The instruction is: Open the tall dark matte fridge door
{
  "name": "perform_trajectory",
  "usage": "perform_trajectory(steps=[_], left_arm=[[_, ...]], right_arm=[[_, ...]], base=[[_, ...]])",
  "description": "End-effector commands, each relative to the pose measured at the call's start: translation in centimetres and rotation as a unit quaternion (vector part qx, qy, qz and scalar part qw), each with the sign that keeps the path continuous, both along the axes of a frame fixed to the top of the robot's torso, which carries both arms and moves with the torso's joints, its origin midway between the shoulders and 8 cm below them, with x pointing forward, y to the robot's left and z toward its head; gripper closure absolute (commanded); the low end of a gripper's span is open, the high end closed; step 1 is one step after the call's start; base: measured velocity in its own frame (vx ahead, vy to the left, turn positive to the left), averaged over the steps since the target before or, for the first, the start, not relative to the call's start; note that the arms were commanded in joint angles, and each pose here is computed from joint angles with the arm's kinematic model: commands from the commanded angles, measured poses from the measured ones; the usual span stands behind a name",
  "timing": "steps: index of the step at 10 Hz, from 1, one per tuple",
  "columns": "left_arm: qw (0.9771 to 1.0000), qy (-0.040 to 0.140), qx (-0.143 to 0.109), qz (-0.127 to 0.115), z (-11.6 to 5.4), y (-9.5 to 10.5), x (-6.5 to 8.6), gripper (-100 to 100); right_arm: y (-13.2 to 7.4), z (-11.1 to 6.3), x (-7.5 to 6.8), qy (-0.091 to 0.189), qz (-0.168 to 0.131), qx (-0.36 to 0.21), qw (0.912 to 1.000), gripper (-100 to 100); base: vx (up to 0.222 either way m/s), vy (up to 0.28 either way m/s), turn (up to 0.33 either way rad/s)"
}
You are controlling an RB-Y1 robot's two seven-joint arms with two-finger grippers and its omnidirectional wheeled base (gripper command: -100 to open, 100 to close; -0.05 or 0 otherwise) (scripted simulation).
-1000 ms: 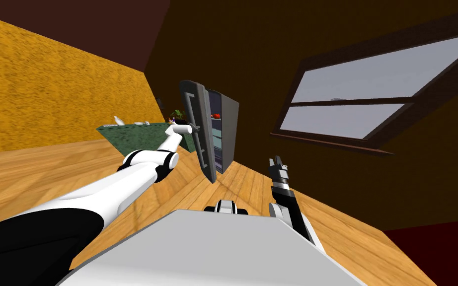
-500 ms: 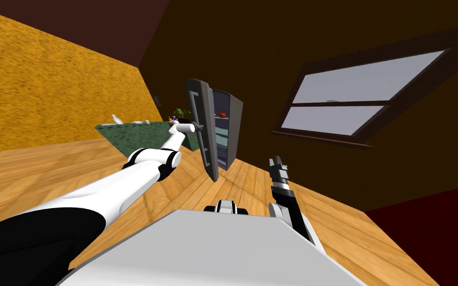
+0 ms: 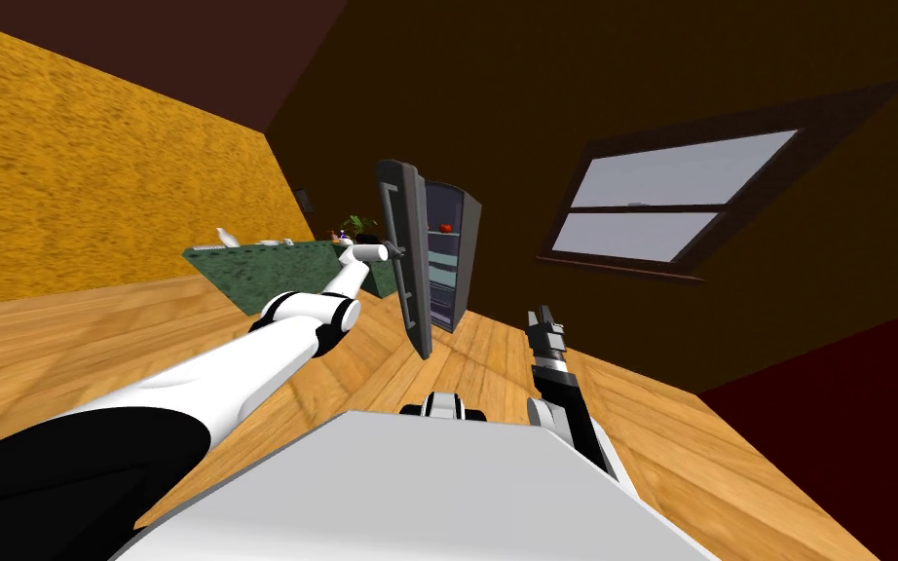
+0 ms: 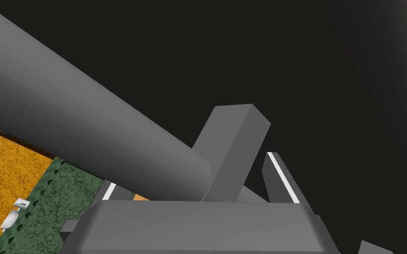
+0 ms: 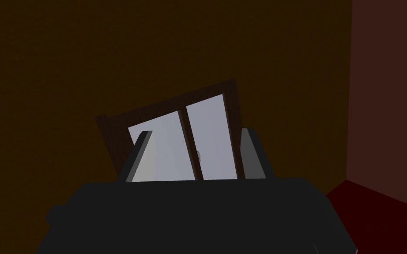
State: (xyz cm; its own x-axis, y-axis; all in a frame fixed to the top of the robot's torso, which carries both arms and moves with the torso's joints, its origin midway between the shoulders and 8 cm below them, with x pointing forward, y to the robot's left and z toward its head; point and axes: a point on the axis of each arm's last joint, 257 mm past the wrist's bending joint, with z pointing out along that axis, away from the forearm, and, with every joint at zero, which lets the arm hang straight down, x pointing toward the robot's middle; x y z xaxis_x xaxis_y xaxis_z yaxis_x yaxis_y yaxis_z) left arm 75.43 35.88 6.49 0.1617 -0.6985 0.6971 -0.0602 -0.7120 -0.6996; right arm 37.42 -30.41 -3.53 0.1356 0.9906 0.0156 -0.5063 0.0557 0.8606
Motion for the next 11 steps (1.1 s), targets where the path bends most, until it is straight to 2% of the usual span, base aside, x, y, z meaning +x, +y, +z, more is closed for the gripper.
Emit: perform_trajectory(steps=[1,3,4,5,6,8,9,10,11], left_arm=[[0.9998,-0.008,0.006,-0.016,1.1,-1.8,0.2,100],[0.9991,-0.008,0.007,-0.041,1.1,-4.7,0.4,100],[0.9991,-0.008,0.007,-0.041,1.1,-4.7,0.4,100],[0.9985,-0.009,0.007,-0.054,1.1,-6.1,0.4,100],[0.9985,-0.009,0.007,-0.054,1.1,-6.1,0.4,100],[0.9968,-0.009,0.008,-0.079,1.1,-9.0,0.5,100],[0.9968,-0.009,0.008,-0.079,1.1,-9.0,0.5,100],[0.9957,-0.01,0.008,-0.092,1.1,-10.5,0.4,100],[0.9962,-0.004,0.004,-0.087,0.6,-10.1,0.4,100]], right_arm=[[0.0,0.0,0.0,0.0,0.0,0.0,1.0,0],[0.0,0.0,0.0,0.0,0.0,0.0,1.0,0],[0.0,0.0,0.0,0.0,0.0,0.0,1.0,0],[0.0,0.0,0.0,0.0,0.0,0.0,1.0,0],[0.0,0.0,0.0,0.0,0.0,0.0,1.0,0],[0.0,0.0,0.0,0.0,0.0,0.0,1.0,0],[0.0,0.0,0.0,0.0,0.0,0.0,1.0,0],[0.0,0.0,0.0,0.0,0.0,0.0,1.0,0],[0.0,0.0,0.0,0.0,0.0,0.0,1.0,0]], base=[[-0.105,0.317,-0.08],[-0.146,0.363,-0.1],[-0.115,0.332,-0.076],[-0.113,0.314,-0.073],[-0.07,0.264,-0.057],[-0.104,0.361,-0.096],[-0.089,0.321,-0.094],[-0.066,0.3,-0.052],[-0.038,0.147,-0.023]])
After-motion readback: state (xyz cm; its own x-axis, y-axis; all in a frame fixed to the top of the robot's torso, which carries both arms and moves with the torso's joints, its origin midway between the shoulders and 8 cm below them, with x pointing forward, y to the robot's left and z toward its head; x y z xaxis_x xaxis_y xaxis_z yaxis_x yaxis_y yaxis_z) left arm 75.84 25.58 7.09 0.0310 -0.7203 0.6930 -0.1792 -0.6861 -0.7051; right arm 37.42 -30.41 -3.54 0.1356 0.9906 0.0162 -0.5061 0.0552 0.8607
